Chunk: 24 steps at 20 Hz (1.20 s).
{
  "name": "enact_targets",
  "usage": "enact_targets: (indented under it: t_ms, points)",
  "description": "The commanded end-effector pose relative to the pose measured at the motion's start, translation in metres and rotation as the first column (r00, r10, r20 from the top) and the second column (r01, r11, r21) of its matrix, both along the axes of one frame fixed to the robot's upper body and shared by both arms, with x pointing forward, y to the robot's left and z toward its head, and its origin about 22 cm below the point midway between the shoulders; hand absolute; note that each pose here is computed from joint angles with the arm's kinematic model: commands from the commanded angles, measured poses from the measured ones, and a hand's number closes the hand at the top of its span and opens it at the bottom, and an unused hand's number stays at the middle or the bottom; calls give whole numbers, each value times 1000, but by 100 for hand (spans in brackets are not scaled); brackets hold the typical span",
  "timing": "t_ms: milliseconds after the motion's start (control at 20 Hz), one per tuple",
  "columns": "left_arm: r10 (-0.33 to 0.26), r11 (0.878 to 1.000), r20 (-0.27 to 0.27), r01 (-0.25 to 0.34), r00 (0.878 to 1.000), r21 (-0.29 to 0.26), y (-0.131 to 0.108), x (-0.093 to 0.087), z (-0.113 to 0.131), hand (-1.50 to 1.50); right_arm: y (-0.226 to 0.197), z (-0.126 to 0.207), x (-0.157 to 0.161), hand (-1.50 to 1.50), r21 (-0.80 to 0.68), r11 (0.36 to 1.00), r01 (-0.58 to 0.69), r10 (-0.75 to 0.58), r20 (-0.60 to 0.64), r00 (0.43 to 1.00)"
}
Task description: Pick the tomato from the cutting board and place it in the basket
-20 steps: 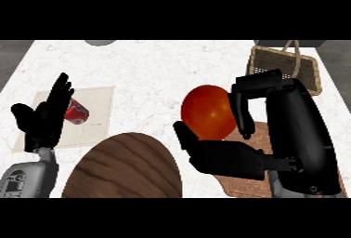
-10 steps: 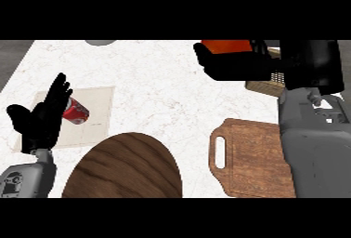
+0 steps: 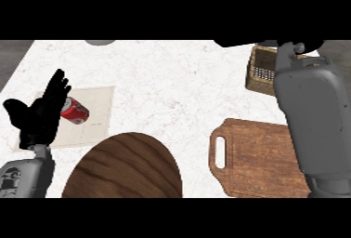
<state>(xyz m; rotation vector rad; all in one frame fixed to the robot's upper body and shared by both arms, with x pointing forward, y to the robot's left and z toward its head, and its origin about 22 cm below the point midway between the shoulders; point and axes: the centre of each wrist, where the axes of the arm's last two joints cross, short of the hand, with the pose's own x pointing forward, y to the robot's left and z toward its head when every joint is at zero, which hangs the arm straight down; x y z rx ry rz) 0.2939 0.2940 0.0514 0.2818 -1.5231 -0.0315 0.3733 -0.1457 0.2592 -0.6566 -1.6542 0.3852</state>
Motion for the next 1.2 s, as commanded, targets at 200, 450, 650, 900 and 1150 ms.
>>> enact_targets:
  t_ms: [200,450,650,900,1150]
  points:
    - [-8,1000,3,8,1000,-17,-9,11,-1,0,-35,-21,46,150,-46,997,61,-64,-61,996]
    - [-6,1000,-7,6,1000,-7,-13,0,-26,0,-69,-10,53,150,-2,999,54,-54,-92,994]
    - [11,1000,-14,-11,1000,-7,-15,-9,-6,0,-81,-32,51,150,39,999,35,-31,-105,994]
    - [1,1000,11,-1,1000,1,-3,3,-2,0,-89,-27,50,150,-505,863,17,-17,5,1000]
    - [-33,999,9,33,999,3,-4,0,5,0,-112,-27,54,150,-671,739,63,36,133,990]
